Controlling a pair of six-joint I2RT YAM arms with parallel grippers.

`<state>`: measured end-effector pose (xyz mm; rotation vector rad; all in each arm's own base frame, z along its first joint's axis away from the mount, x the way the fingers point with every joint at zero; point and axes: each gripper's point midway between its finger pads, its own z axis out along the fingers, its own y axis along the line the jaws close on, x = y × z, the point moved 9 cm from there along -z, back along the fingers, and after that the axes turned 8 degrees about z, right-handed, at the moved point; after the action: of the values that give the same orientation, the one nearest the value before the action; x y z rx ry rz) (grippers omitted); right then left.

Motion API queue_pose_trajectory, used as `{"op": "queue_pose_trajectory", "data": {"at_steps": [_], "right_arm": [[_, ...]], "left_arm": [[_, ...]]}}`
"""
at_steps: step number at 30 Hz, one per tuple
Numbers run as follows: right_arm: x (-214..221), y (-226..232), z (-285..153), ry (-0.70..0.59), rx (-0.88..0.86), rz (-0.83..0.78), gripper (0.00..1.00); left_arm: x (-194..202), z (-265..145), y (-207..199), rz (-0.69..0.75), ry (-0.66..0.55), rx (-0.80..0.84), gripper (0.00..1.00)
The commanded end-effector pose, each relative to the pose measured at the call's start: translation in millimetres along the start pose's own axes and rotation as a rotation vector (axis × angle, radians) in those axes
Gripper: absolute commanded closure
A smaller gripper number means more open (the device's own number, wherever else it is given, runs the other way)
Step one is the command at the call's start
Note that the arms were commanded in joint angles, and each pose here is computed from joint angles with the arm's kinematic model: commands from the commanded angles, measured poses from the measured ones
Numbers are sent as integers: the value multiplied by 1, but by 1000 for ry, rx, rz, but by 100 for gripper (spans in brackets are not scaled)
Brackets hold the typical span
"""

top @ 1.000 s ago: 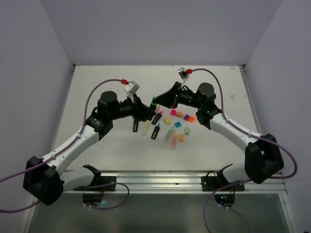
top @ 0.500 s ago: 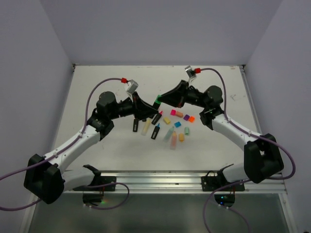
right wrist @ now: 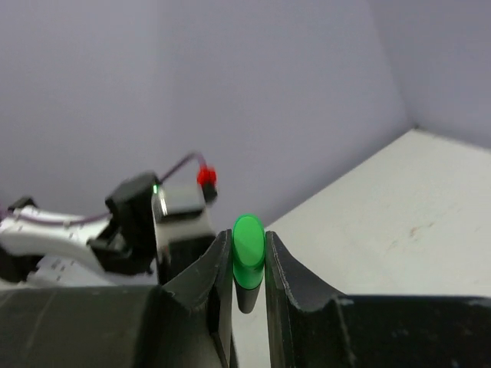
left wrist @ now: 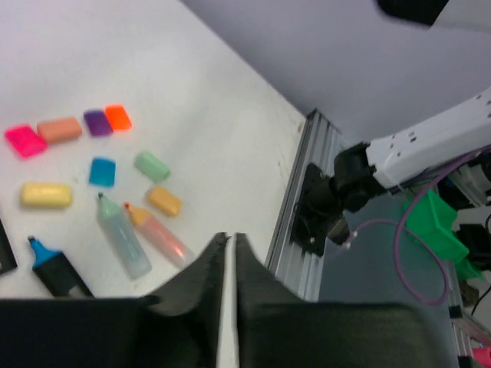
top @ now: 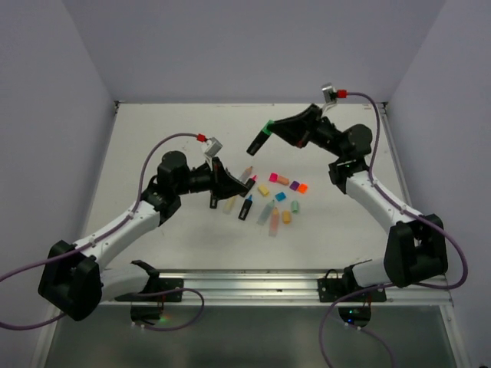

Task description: Open the pen caps

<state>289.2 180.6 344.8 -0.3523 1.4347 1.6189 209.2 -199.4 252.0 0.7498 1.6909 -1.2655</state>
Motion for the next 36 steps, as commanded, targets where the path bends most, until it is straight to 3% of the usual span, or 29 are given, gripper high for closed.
{"op": "queue_pose_trajectory", "data": {"at_steps": [1, 6, 8, 10, 11, 14, 18, 26, 34, 36], "right_arm": [[-54, 33, 0, -226, -58, -203, 100], [-38, 22, -6, -197, -50, -159, 100], [-33, 19, -8, -180, -44, -146, 100], [-23, 14, -11, -146, -41, -122, 100], [-21, 13, -12, -137, -38, -113, 100], [-9, 7, -17, -109, -26, -88, 100], [5, 1, -23, -76, -20, -45, 100], [28, 1, -13, -4, -65, 9, 100], [43, 3, 2, 32, -94, 32, 100], [45, 3, 6, 45, -96, 34, 100]], "left_arm": [[31, -6, 0, -109, 125, 33, 100], [19, -6, -3, -84, 73, 24, 100], [13, -7, -5, -62, 58, 16, 78], [6, -8, -6, -41, 38, 9, 66], [2, -8, -6, -31, 27, 10, 54], [-11, -10, -8, 4, -17, 8, 31], [-26, -9, -9, 48, -60, 10, 17], [-49, 3, -6, 99, -115, 42, 15], [-54, 12, 0, 91, -120, 60, 30], [-55, 12, 0, 93, -122, 63, 37]]}}
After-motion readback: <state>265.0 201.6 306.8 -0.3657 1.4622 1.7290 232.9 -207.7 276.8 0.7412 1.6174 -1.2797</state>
